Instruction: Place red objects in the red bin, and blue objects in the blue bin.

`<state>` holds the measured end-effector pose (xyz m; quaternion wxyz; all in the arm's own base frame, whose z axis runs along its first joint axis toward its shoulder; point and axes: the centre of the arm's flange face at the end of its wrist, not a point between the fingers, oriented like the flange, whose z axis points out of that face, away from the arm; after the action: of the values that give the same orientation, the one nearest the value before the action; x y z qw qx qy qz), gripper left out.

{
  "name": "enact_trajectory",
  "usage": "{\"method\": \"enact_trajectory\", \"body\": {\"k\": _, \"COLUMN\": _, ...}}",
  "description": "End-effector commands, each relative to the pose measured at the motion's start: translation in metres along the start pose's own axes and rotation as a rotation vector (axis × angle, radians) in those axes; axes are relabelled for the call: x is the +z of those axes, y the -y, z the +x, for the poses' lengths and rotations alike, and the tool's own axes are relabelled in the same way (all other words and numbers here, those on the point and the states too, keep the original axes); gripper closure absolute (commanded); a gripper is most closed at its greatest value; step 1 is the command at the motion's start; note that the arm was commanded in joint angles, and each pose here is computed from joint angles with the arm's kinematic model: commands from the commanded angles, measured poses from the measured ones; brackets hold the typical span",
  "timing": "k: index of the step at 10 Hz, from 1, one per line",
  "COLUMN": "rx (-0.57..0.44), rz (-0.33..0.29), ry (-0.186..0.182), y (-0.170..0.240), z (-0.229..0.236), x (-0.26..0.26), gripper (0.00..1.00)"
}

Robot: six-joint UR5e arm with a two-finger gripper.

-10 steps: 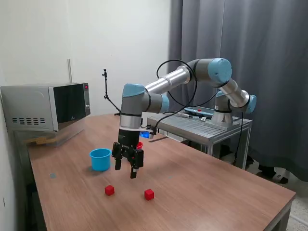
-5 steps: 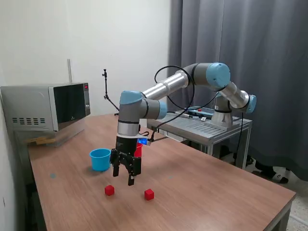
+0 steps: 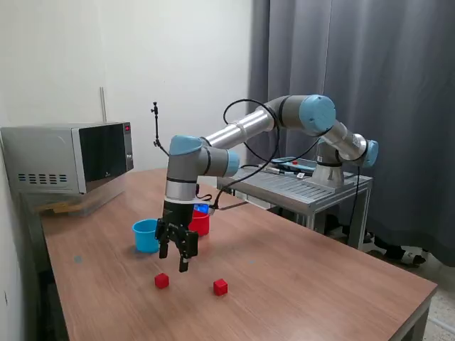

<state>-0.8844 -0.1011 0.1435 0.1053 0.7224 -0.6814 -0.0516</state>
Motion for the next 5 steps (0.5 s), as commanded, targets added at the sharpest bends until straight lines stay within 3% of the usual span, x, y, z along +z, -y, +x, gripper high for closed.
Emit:
{"method": "enact_trajectory", "body": {"k": 1, "rx": 0.006, "rz": 0.003, "ry": 0.0, "y": -0.001, "z": -0.007, "x": 0.009, "gripper": 0.0}}
{"method": "enact_trajectory", "body": {"k": 5, "rx": 0.001, "rz": -0.017, "ry": -0.002, "y": -0.007, "z": -0.007, "x": 0.025, "gripper": 0.0}}
